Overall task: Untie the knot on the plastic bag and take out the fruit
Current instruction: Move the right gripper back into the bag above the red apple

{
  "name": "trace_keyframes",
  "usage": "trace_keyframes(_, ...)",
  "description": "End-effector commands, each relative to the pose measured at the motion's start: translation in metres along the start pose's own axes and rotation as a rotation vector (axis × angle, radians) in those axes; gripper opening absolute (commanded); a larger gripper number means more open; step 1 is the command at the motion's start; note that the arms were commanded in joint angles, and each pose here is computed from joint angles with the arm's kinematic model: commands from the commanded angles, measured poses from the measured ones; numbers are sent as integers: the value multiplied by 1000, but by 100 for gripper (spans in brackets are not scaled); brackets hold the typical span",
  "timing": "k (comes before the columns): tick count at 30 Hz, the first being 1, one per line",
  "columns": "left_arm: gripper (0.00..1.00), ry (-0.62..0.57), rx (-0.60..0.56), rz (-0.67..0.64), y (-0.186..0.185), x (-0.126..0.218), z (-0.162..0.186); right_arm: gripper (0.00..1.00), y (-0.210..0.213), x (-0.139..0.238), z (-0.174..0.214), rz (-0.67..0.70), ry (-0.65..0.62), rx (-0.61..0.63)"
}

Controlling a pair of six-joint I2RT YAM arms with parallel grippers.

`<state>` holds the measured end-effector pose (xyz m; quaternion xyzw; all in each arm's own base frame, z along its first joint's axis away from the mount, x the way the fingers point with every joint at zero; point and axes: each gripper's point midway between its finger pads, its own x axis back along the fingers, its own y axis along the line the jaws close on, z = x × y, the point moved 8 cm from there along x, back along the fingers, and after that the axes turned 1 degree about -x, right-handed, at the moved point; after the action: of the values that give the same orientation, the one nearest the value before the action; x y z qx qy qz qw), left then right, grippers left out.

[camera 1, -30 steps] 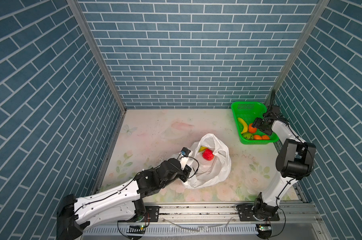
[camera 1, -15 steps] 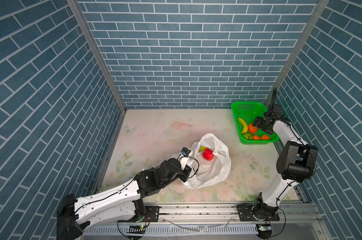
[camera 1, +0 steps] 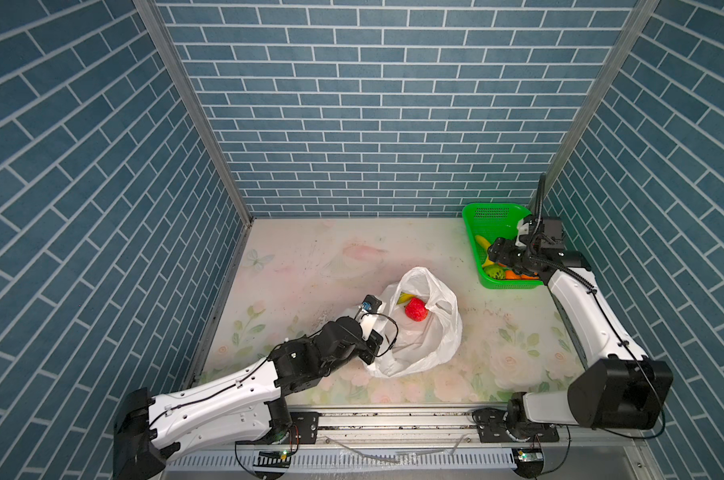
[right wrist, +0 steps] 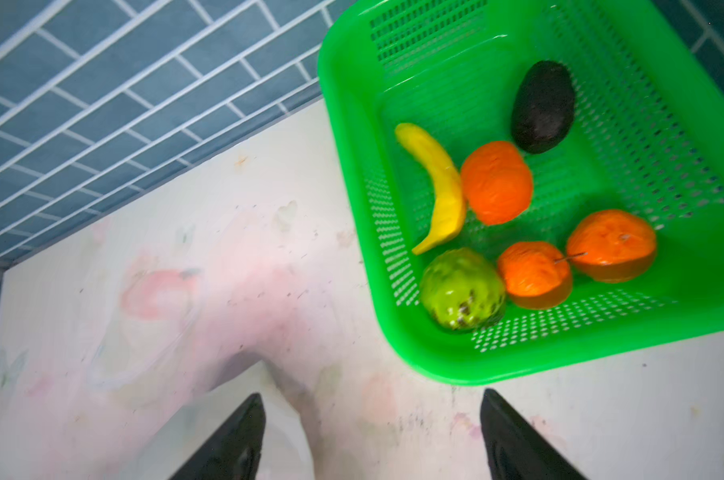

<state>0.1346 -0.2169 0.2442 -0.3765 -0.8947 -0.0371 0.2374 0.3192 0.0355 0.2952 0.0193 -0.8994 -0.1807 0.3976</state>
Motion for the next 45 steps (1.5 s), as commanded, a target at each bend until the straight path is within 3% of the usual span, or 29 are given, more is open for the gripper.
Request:
trace_keyframes(1, 0, -30, -12, 14, -3, 4, -9, 81, 15, 18, 34, -60, 96, -1)
trace_keyframes(11, 0, -61, -29, 7, -2, 8, -15, 80, 82, 62, 109, -252, 202, 165)
trace_keyframes(17, 0, -74, -49, 4, -3, 5, -18, 80, 117, 66, 148, -310, 229, 314)
trace_keyframes(32, 0, -114, -48, 8, -8, 2, -35, 75, 135, 26, 224, -327, 213, 539)
trace_keyframes(45, 0, -107, -53, 9, -9, 2, -35, 76, 130, -26, 272, -306, 330, 514)
